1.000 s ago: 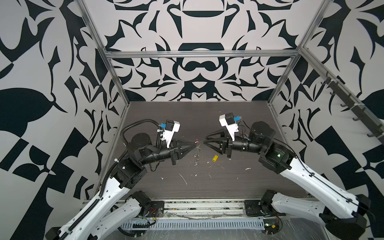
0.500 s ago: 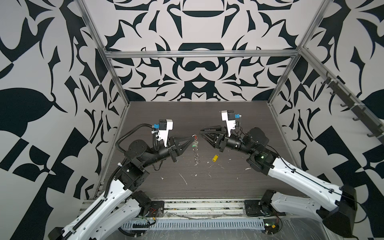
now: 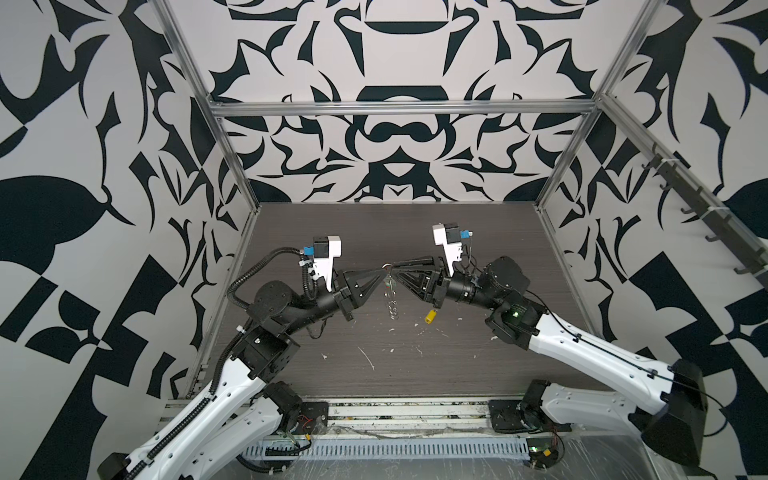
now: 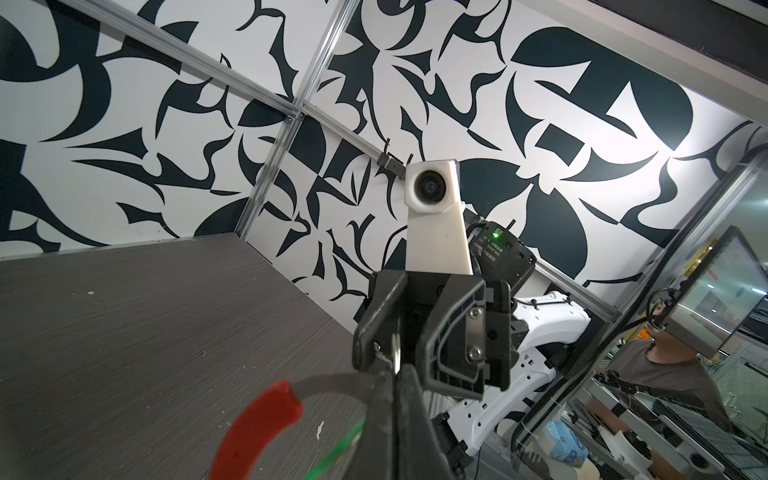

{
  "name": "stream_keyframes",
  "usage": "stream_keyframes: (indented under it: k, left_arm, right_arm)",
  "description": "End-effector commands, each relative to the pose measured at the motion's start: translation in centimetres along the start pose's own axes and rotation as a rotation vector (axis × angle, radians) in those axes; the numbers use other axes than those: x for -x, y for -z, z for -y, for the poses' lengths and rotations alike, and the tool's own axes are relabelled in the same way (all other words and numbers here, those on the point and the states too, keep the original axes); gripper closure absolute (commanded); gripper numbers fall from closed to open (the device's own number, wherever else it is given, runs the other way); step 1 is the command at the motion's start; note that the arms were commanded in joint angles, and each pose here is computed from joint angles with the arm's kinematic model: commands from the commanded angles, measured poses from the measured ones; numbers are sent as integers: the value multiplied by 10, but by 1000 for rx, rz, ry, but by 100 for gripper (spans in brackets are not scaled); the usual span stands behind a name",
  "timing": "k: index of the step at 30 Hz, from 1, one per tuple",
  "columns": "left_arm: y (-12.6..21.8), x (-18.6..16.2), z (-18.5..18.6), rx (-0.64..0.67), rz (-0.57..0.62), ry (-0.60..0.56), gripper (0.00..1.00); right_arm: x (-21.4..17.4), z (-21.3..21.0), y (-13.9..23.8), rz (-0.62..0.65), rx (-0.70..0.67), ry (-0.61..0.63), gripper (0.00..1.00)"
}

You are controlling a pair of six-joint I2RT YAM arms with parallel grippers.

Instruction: Remove the keys from the keyring

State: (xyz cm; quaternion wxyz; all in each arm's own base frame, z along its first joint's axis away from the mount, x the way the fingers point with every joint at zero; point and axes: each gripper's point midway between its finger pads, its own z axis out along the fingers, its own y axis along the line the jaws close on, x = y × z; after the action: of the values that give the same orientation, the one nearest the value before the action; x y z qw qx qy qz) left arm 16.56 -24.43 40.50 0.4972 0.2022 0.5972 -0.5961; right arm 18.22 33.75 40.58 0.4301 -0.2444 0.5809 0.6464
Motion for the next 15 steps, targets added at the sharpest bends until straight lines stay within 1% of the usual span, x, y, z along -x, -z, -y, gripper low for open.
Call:
stream_keyframes:
  k: [1,9,15]
  left_arm:
    - [0,4,4,-26,26,-7,100]
    - [-1,3,3,-26,25,-4,100]
    - [-1,3,2,-24,25,-1,100]
  right_arm:
    - [20,-25,1,55,79,40,73]
    - [21,-27,-1,51,100,31,80]
    - [19,-28,-2,41,104,28,92]
